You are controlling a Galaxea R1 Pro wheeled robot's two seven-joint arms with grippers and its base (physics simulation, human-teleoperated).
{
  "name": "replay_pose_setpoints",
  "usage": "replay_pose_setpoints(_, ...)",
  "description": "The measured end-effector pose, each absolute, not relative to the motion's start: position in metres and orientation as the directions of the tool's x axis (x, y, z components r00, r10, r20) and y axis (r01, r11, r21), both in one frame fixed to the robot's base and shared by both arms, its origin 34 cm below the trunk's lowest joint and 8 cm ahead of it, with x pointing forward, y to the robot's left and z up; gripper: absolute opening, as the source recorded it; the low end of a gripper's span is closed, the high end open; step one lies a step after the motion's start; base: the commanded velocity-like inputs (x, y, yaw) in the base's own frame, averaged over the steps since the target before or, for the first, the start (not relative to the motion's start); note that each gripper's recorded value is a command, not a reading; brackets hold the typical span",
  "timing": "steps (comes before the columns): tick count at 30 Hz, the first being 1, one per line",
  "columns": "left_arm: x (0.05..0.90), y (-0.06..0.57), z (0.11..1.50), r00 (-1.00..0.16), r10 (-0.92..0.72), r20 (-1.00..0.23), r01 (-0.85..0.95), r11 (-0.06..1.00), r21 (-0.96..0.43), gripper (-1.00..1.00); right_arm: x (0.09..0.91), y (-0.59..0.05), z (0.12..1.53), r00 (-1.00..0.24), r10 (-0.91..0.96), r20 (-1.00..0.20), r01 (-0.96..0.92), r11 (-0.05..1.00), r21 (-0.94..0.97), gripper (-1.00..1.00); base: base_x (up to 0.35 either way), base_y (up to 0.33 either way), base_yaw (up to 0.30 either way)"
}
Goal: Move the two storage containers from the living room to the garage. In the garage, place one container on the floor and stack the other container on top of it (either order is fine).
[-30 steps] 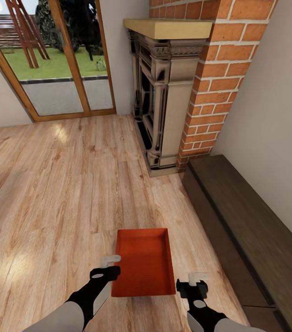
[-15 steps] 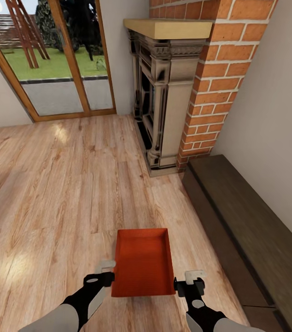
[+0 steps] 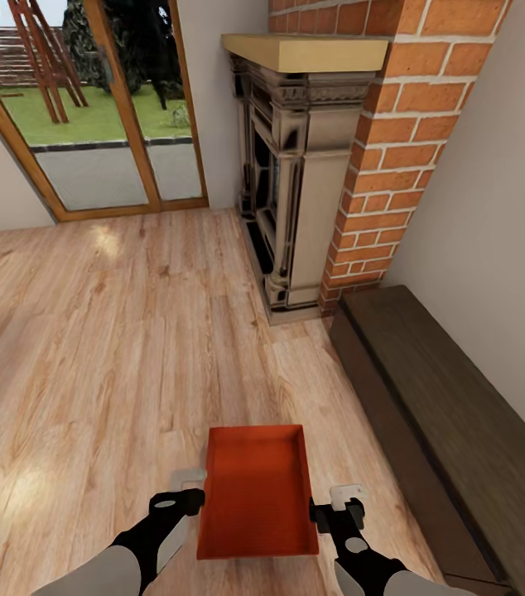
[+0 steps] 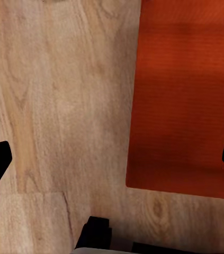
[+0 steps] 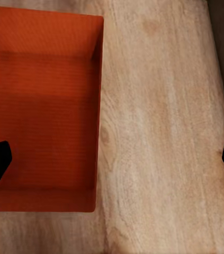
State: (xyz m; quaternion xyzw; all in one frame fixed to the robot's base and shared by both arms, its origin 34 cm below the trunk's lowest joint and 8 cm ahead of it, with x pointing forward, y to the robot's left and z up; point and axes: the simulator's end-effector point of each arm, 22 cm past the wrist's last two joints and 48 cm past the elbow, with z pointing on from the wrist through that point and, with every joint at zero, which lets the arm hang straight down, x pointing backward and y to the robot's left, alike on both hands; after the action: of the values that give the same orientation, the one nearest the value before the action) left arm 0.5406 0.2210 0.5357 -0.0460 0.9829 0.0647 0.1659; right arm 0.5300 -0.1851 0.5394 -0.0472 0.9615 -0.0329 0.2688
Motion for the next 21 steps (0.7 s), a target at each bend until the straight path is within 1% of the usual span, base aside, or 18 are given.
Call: replay_pose_setpoints(21, 0.548, 0.2145, 0.5389, -0.934, -0.089, -0.347, -0.13, 0.987, 0.096, 1.0, 0.5343, -0.1805, 0.5421, -0.84, -0.099, -0.534, -0.068, 0.995, -0.078, 1.0, 0.004, 0.0, 0.0)
